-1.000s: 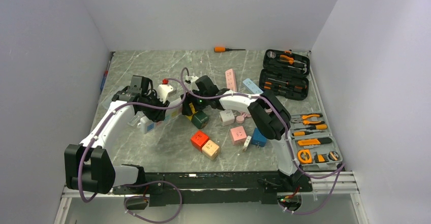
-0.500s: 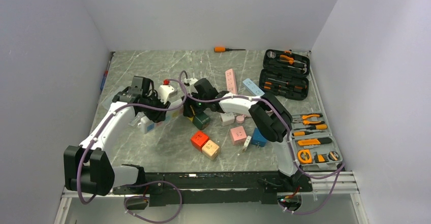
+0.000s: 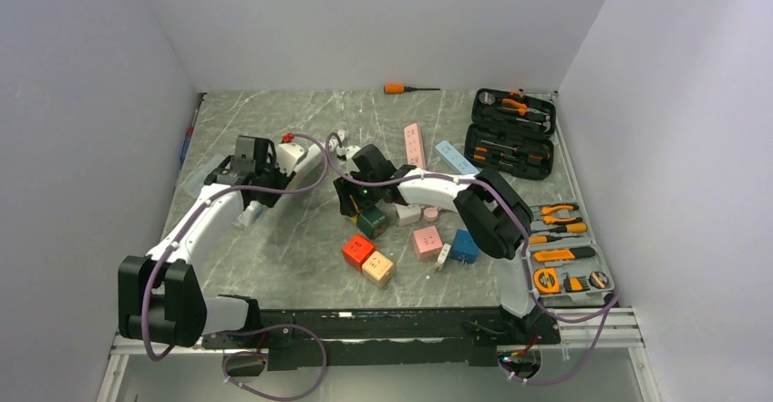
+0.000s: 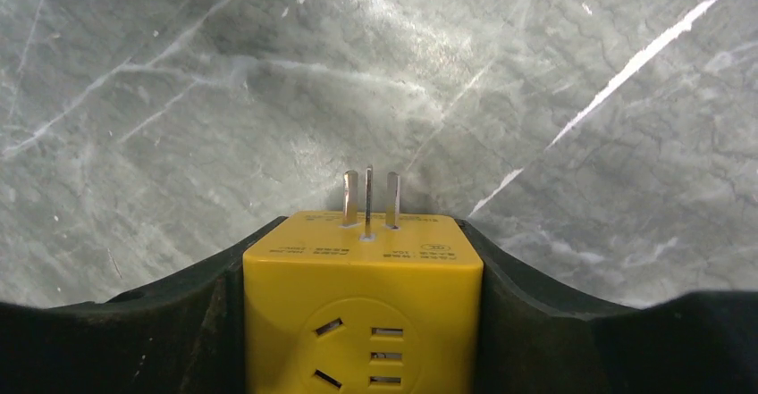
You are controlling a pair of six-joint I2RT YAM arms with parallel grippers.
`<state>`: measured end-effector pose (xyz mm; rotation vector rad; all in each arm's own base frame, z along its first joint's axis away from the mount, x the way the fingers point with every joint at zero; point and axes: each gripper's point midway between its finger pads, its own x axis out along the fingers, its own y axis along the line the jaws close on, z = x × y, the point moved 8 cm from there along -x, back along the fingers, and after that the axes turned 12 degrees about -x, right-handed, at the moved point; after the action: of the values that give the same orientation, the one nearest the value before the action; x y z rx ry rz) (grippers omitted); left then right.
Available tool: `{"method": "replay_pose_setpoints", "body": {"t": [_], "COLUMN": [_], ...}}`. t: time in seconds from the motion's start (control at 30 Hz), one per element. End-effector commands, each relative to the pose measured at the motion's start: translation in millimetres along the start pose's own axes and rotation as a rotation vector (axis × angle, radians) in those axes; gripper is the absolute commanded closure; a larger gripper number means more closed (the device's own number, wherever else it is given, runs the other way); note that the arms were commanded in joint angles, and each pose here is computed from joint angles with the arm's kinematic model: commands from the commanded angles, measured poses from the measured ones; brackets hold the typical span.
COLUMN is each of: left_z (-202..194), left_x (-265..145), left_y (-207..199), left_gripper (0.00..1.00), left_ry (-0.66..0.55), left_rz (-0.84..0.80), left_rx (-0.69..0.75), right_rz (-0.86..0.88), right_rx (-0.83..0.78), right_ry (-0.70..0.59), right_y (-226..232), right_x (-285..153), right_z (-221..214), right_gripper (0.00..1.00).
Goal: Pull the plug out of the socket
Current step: Remove the plug from the socket, then place the plug at the center of the board.
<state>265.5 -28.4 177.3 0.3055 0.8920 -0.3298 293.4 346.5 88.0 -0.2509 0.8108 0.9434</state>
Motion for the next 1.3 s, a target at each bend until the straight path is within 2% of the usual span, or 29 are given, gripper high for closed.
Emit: {"method": "replay_pose_setpoints", "body": {"t": [0.0,0.2,0.4,0.47,0.57,0.7,0.87,0.97,1.03,1.23,1.27], "left_z": [13.8,11.4,5.5,3.7,1.5,-1.8,-15.5,-23.4,-29.0,-44.2,-44.7], "left_x": [1.4,3.6,10.5,13.8,20.1,31.8,48.5,56.0,60.3,66.6,64.7], "left_y": [12.5,4.5,-4.0,-6.7,-9.5,-11.1,-13.7,-16.9,-19.6,-25.3,-26.1], "left_gripper": [1.00,1.00,1.00,1.00,1.00,1.00,1.00,1.00,0.92,0.46,0.33], "left_ry": [-0.070,-0.082,-0.062,-0.057,-0.048,-0.034,0.003,0.023,0.041,0.082,0.082], "left_rz": [0.118,0.040,-0.043,-0.068,-0.094,-0.107,-0.120,-0.140,-0.155,-0.181,-0.185], "left_rx": [-0.036,-0.023,-0.013,-0.017,-0.025,-0.037,-0.027,-0.031,-0.042,-0.052,-0.052], "right_rz": [-0.034,-0.094,-0.161,-0.180,-0.205,-0.253,-0.297,-0.311,-0.326,-0.333,-0.342], "right_rx": [-0.027,-0.044,-0.052,-0.044,-0.025,-0.007,0.011,0.024,0.036,0.029,0.017], "right_ry": [-0.064,-0.049,0.009,0.020,0.032,0.029,-0.030,-0.092,-0.139,-0.228,-0.225], "right_y": [8.8,4.8,-3.0,-4.4,-6.1,-9.2,-9.7,-7.0,-5.3,16.5,22.3], "right_x": [-23.5,-31.1,-43.5,-47.0,-49.8,-54.3,-69.3,-85.3,-99.5,-136.9,-140.6], "right_z": [18.1,6.6,-19.2,-30.0,-43.7,-49.8,-34.7,-20.5,-11.2,-1.2,-3.1], "right_gripper": [0.85,0.84,0.79,0.71,0.47,0.24,0.06,0.03,0.03,0.07,0.08]}}
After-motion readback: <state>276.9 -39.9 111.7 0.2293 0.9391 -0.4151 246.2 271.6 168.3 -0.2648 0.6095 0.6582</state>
